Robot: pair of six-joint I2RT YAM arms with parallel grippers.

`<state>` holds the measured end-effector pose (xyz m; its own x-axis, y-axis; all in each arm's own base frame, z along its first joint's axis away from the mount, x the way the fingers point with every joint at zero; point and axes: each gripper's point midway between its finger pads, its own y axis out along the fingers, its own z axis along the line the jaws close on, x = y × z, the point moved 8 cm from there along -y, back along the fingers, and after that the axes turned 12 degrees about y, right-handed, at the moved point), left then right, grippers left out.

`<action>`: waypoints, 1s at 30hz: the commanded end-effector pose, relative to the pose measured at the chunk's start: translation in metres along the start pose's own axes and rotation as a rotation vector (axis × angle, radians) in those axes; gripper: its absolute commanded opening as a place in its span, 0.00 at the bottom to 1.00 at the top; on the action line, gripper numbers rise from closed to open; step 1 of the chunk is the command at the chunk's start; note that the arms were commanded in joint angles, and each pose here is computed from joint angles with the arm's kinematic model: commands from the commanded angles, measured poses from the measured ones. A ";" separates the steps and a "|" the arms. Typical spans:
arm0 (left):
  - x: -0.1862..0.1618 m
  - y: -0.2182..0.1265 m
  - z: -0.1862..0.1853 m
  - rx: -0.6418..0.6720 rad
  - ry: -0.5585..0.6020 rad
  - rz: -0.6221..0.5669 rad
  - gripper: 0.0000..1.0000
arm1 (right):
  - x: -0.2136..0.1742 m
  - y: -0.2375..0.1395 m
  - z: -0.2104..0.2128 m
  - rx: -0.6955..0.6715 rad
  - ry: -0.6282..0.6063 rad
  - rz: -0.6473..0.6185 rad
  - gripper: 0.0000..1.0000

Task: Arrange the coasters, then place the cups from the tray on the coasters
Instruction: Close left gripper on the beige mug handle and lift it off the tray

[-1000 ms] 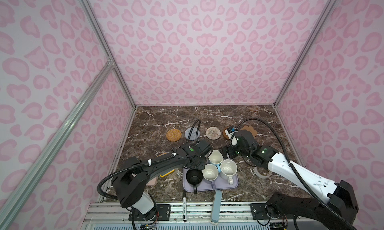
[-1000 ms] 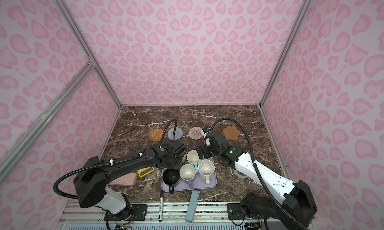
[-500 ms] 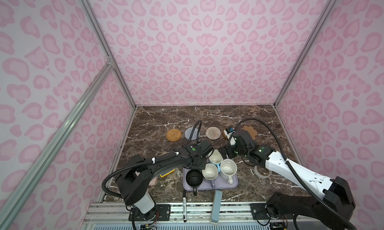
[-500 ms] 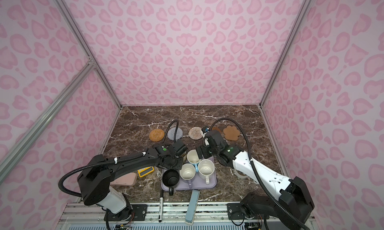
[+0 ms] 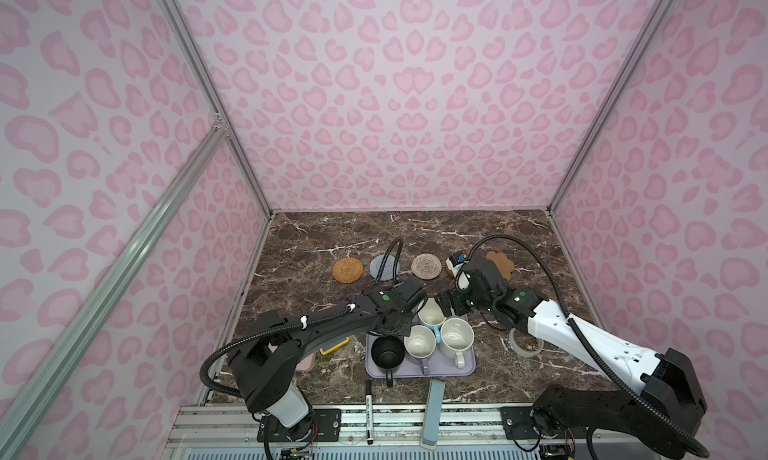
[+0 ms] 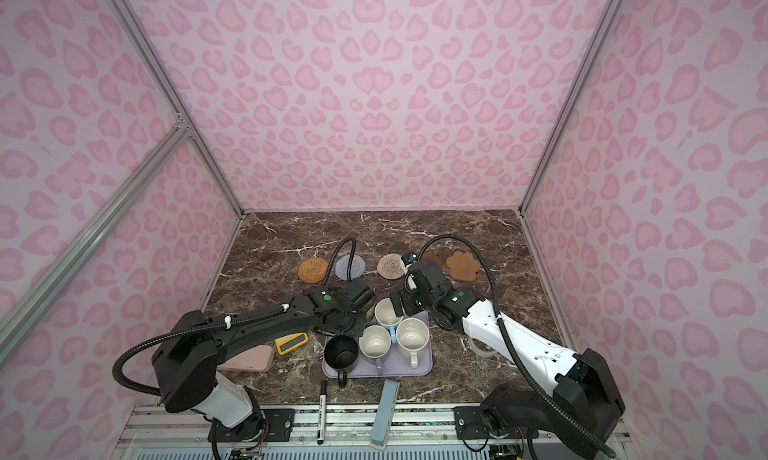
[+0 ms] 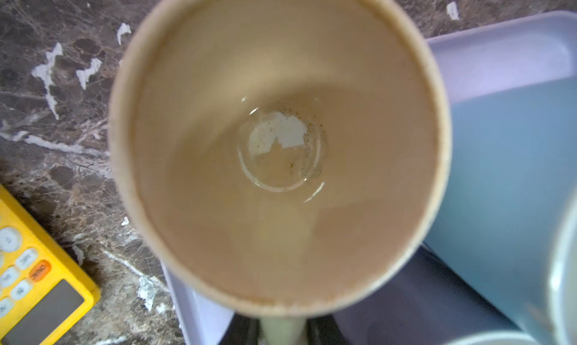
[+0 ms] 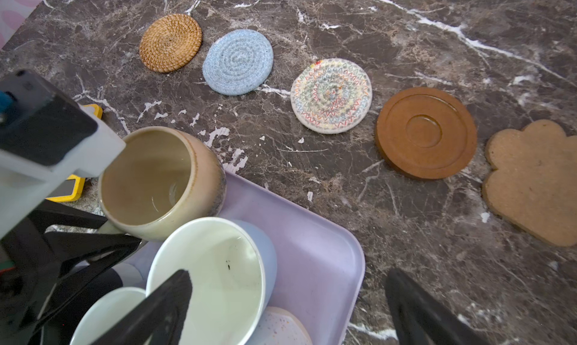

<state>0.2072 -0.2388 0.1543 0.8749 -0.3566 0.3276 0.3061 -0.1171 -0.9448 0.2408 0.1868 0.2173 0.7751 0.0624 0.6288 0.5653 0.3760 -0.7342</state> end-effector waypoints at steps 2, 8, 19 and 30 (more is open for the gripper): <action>0.013 -0.013 0.001 -0.001 -0.012 -0.111 0.02 | 0.004 0.001 0.003 0.017 0.011 -0.008 0.99; 0.011 -0.020 0.004 0.002 -0.014 -0.120 0.03 | 0.004 0.001 0.005 0.027 0.015 -0.009 0.99; 0.010 -0.032 0.011 0.019 -0.032 -0.177 0.03 | 0.006 -0.001 0.008 0.033 0.012 -0.021 0.99; 0.013 -0.045 0.021 0.041 -0.077 -0.301 0.03 | 0.009 -0.004 0.021 0.119 -0.013 -0.059 0.99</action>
<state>0.2019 -0.2166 0.1860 0.8206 -0.2976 0.4878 0.4642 -0.1505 -0.8728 0.2394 0.1987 0.2272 0.7581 0.0506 0.6501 0.5660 0.4441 -0.6946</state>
